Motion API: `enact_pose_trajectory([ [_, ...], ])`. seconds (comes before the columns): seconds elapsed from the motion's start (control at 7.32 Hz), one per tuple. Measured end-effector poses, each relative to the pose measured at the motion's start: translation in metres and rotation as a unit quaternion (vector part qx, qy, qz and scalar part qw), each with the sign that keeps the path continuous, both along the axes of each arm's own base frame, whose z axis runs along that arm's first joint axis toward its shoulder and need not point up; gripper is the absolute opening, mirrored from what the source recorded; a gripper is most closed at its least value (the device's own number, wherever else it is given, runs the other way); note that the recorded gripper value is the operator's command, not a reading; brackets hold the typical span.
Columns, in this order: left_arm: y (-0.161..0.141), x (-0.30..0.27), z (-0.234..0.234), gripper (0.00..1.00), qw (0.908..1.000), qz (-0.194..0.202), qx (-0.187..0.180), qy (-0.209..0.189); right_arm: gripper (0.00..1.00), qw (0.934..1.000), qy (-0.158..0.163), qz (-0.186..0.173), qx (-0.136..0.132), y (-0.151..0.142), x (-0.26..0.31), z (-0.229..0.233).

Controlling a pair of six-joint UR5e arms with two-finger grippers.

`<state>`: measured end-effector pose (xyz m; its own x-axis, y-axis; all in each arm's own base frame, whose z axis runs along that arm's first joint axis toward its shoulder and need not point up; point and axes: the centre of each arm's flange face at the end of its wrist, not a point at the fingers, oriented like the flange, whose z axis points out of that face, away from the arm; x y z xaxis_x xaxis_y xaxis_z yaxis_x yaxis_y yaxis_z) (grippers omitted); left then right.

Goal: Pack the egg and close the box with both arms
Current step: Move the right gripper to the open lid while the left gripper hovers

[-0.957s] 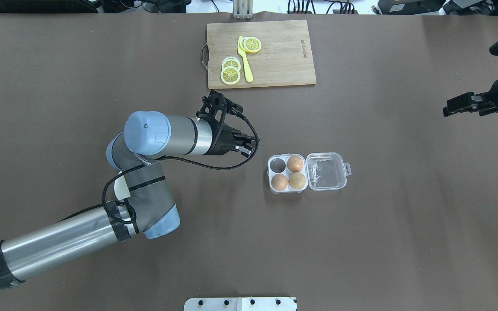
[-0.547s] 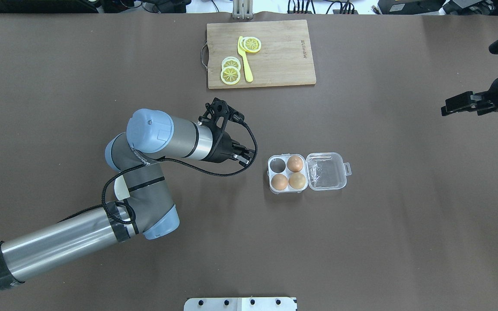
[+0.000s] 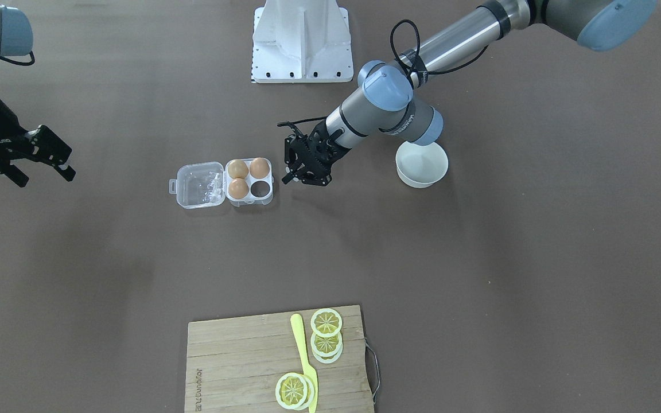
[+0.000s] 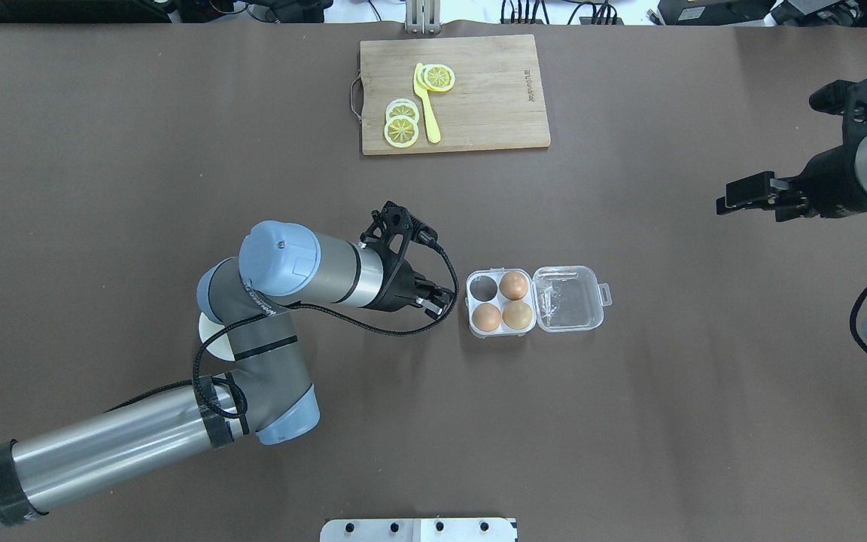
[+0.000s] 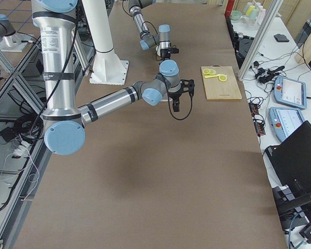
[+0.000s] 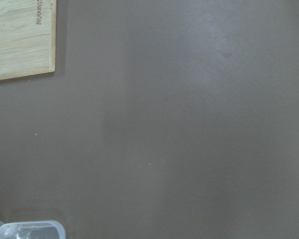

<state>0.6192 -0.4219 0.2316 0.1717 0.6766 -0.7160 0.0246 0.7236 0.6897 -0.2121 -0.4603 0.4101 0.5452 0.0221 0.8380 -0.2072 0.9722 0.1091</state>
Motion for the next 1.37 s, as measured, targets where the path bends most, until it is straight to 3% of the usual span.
enact_pose_trajectory([
  [0.55, 0.010, 0.012, 0.002, 0.00, 0.9999, -0.013, -0.001, -0.010, 1.00, 0.9992, -0.038, 0.001, -0.013, 0.015, -0.026, -0.014],
  [1.37, 0.022, 0.028, -0.008, 0.00, 0.9994, -0.031, 0.001, -0.016, 1.00, 0.9990, -0.042, -0.001, -0.013, 0.017, -0.035, -0.019],
])
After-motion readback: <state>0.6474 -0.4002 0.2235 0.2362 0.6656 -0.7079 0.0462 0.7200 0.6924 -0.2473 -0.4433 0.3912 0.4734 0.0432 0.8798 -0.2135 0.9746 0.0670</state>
